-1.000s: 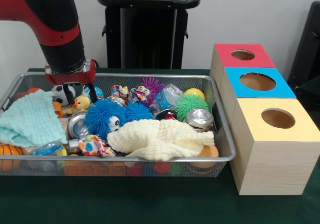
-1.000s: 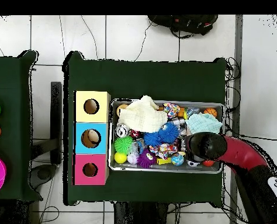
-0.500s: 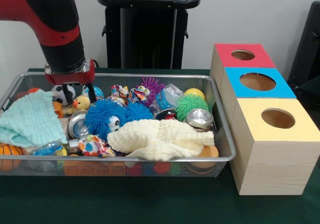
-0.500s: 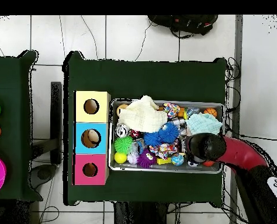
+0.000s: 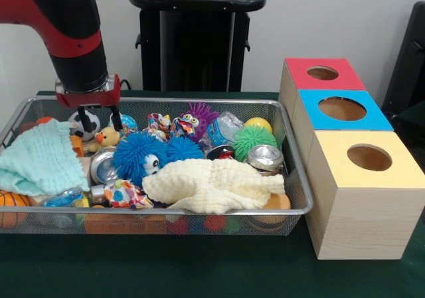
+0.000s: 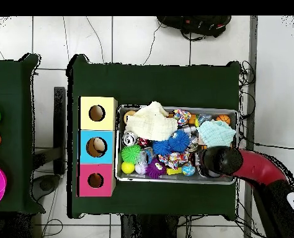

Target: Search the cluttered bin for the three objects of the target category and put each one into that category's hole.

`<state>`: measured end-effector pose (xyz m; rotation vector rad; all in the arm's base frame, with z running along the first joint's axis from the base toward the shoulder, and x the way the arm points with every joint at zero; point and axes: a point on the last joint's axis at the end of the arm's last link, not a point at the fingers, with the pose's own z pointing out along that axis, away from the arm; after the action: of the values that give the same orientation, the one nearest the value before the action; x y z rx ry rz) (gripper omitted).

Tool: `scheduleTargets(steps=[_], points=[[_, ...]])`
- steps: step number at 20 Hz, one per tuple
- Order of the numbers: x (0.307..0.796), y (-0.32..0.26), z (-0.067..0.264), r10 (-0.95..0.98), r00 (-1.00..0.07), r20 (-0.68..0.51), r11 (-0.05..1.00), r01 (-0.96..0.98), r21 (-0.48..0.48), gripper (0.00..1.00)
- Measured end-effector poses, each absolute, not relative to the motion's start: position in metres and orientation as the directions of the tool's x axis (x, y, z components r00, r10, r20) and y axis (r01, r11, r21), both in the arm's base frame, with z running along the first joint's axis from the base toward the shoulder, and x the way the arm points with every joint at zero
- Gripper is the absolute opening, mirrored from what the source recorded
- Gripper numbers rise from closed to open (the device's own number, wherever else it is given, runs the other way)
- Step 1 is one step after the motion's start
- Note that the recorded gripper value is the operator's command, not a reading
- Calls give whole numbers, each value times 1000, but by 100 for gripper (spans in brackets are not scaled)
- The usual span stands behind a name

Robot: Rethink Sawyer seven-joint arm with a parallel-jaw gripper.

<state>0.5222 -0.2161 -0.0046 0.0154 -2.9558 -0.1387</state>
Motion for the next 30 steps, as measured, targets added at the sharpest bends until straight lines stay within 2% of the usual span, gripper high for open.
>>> scheduleTargets(steps=[9, 18, 30], points=[[491, -219, -6, -29, -976, 214, 994, -6, 107, 100], [489, -215, -6, -34, -977, 213, 992, -8, 123, 100], [502, -193, -33, -55, -978, 203, 982, -17, 186, 100]])
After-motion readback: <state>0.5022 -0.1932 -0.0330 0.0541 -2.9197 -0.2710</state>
